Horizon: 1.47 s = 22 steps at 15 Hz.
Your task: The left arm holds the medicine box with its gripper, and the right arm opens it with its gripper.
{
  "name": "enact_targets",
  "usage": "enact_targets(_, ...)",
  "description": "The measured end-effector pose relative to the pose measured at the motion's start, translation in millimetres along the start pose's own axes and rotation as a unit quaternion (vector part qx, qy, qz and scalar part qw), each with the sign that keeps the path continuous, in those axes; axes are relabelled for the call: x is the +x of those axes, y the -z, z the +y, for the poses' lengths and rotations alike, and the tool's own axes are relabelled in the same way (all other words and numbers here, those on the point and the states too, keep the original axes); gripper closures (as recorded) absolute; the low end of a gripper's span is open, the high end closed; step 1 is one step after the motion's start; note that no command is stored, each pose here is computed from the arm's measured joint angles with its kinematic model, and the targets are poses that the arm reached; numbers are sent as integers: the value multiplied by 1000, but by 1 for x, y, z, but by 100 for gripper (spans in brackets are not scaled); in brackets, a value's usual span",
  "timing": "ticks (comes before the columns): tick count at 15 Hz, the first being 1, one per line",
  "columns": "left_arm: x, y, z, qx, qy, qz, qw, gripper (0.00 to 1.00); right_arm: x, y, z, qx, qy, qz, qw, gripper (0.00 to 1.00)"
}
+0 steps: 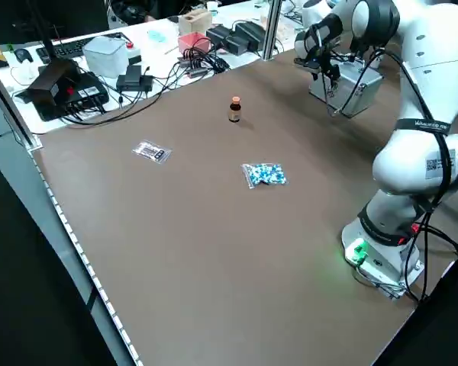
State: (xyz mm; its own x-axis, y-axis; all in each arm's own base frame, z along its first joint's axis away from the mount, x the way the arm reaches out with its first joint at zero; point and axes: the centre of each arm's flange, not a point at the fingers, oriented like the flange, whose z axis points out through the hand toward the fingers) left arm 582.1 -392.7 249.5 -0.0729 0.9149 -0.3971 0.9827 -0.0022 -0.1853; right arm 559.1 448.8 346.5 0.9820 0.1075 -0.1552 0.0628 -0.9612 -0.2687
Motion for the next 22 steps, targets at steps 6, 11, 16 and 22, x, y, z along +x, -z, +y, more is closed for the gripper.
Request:
enact_targets(6, -10, -27, -20, -2, -7, 9, 1000, 1, 0, 0, 0, 0, -12, 0, 1000, 18)
enact_targets(11, -9, -27, -21, -12, -10, 12, 1000, 7, 0, 0, 0, 0, -14, 0, 1000, 19)
enact_targets(16, -10, -20, -19, -18, -15, 11, 1000, 21, 0, 0, 0, 0, -15, 0, 1000, 19)
enact_targets(22, -11, -16, -26, -8, -38, 18, 999, 61, 0, 0, 0, 0, -15, 0, 1000, 28)
